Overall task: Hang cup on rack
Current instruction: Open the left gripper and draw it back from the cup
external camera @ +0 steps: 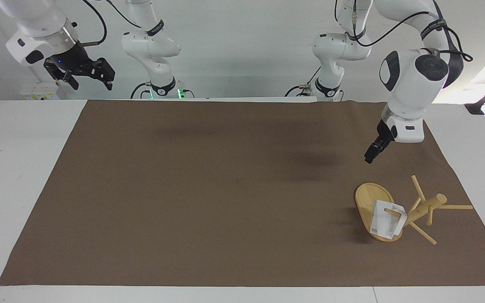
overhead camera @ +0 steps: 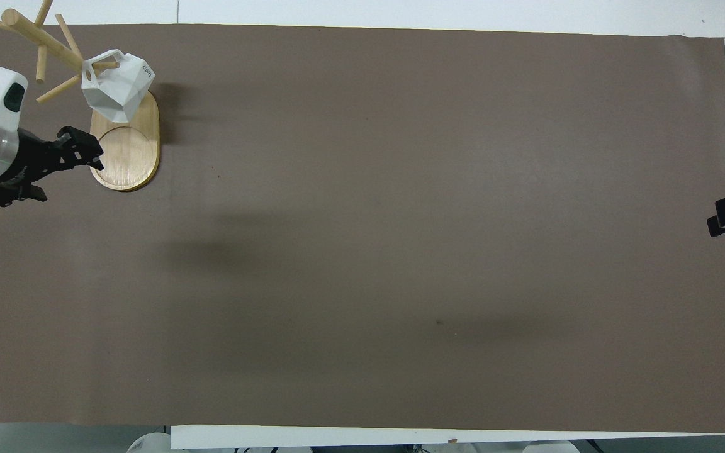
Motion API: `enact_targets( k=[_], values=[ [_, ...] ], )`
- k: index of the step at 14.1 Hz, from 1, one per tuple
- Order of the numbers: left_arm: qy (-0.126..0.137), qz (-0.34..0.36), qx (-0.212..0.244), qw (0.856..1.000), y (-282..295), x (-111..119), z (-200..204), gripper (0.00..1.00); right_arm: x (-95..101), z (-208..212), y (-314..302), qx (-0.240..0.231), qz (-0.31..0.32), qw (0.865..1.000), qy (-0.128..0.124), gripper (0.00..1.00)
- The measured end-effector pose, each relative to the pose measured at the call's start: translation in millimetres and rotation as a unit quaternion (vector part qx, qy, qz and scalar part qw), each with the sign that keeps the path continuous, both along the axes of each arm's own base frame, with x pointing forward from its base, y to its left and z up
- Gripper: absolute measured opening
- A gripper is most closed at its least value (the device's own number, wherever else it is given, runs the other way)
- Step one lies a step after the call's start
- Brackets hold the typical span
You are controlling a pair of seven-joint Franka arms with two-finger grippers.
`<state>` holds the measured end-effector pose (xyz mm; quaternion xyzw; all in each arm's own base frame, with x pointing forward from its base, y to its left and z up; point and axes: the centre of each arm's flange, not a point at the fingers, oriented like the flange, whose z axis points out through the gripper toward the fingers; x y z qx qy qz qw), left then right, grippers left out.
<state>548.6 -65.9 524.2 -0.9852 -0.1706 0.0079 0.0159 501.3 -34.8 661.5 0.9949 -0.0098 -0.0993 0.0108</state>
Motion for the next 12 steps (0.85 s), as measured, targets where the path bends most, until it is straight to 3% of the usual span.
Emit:
enact_targets(
  k=[3, 6, 12],
  values=[
    [0.015, -0.112, -0.013, 0.993, 27, -2, 45, 1.00, 0.0, 0, 0, 0.000, 0.000, 1.000, 0.000, 1.00],
    [0.019, -0.178, -0.017, 0.984, 29, -7, 78, 1.00, 0.0, 0, 0, 0.000, 0.000, 1.000, 0.000, 1.00],
    [0.010, -0.202, -0.015, 0.979, 20, 7, 103, 1.00, 0.0, 0, 0, 0.000, 0.000, 1.000, 0.000, 1.00]
  ],
)
